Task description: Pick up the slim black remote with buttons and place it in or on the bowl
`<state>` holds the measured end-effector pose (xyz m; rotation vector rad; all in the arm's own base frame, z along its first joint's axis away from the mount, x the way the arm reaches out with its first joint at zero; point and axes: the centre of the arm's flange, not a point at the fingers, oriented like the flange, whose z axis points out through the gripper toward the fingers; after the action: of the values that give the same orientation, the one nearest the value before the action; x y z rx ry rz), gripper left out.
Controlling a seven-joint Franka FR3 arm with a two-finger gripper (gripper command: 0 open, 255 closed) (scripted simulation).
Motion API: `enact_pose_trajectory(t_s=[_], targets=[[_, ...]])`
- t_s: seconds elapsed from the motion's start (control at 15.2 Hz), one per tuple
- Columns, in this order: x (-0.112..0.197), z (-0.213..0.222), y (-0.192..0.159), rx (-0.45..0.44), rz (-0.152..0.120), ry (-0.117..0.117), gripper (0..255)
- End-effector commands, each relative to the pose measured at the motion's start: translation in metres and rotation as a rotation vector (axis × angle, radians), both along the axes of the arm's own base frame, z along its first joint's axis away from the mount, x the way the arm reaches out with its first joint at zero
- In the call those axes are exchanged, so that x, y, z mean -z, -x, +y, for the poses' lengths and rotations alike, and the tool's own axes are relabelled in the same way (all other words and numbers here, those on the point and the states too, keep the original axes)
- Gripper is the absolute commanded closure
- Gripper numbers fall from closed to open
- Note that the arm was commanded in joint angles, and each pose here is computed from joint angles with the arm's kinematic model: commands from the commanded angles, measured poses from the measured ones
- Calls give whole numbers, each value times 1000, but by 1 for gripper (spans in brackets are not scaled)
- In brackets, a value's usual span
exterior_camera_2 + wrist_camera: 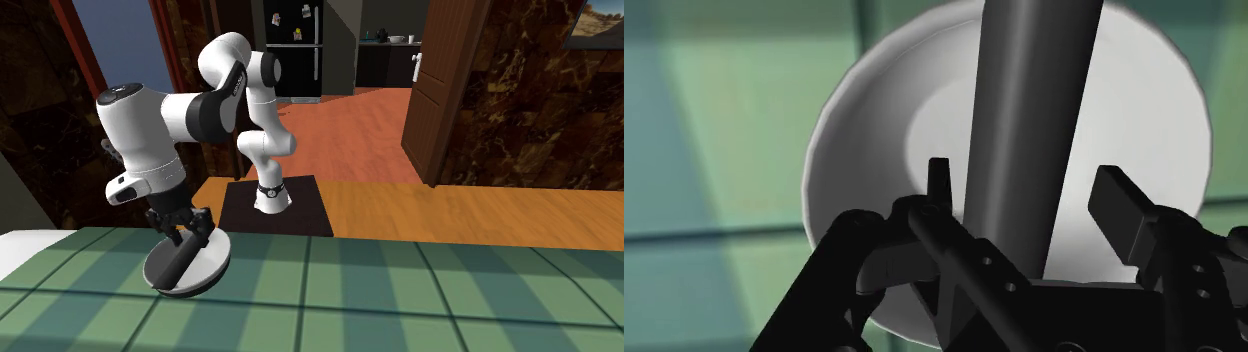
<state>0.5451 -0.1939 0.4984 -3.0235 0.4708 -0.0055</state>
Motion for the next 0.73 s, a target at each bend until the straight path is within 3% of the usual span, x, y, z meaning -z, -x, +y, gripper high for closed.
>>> enact_pose_trajectory(t_s=[0.0,0.26,0.53,0.66], targets=[[0,0,0,0,1,0,0],[0,0,0,0,1,0,0],[-49,-4,1,0,1,0,0],[-49,-4,1,0,1,0,0]])
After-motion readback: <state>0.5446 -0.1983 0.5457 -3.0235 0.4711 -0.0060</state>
